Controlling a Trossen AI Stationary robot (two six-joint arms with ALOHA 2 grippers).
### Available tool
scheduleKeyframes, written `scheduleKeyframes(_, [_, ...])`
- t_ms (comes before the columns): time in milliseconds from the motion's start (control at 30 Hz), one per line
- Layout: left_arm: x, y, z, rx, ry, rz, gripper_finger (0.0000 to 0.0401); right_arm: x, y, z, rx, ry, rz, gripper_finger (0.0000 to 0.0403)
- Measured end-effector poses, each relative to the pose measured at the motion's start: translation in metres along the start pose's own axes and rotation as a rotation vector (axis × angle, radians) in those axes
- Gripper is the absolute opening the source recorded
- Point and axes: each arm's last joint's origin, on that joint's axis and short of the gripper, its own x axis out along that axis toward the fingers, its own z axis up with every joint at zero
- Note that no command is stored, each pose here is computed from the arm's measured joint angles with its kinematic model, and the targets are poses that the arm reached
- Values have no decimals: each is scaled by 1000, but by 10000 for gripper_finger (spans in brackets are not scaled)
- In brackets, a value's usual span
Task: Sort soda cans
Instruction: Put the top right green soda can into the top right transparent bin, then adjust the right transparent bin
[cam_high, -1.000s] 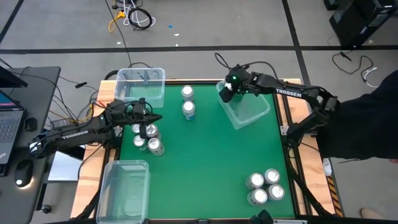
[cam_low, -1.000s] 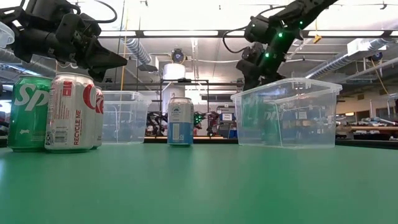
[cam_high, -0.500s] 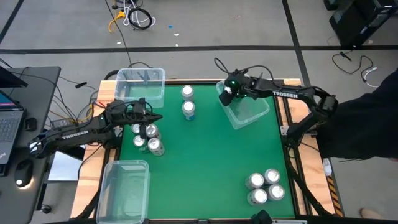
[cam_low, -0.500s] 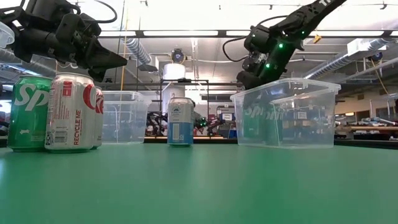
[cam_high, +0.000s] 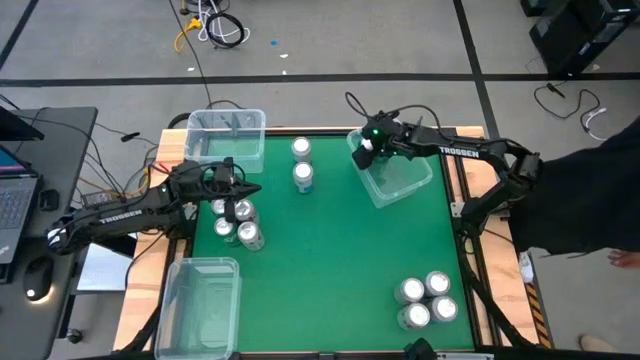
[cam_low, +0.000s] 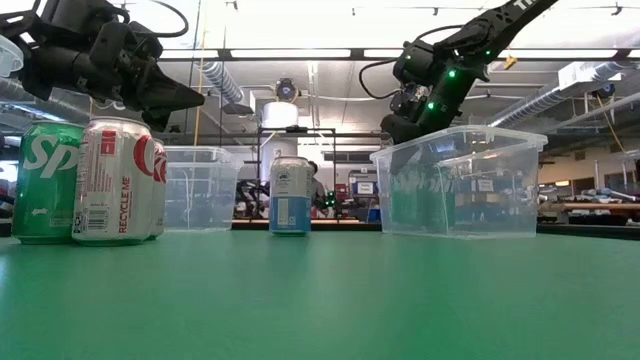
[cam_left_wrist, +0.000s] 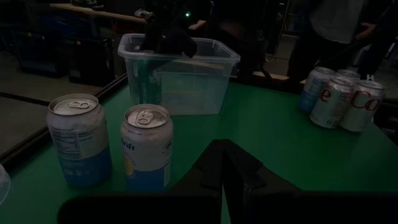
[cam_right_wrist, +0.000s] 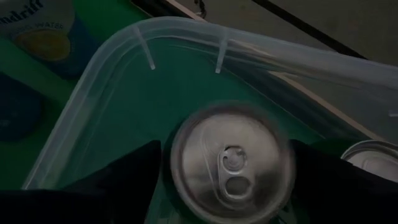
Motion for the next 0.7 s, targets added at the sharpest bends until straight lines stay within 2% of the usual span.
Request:
scheduleKeyframes(367, [0, 0, 0, 0, 1, 0, 7, 0, 1, 0, -11, 0, 12, 341])
scheduleKeyframes(700, [0, 0, 0, 0, 0, 0, 7, -9, 12, 11, -93, -48, 56, 340])
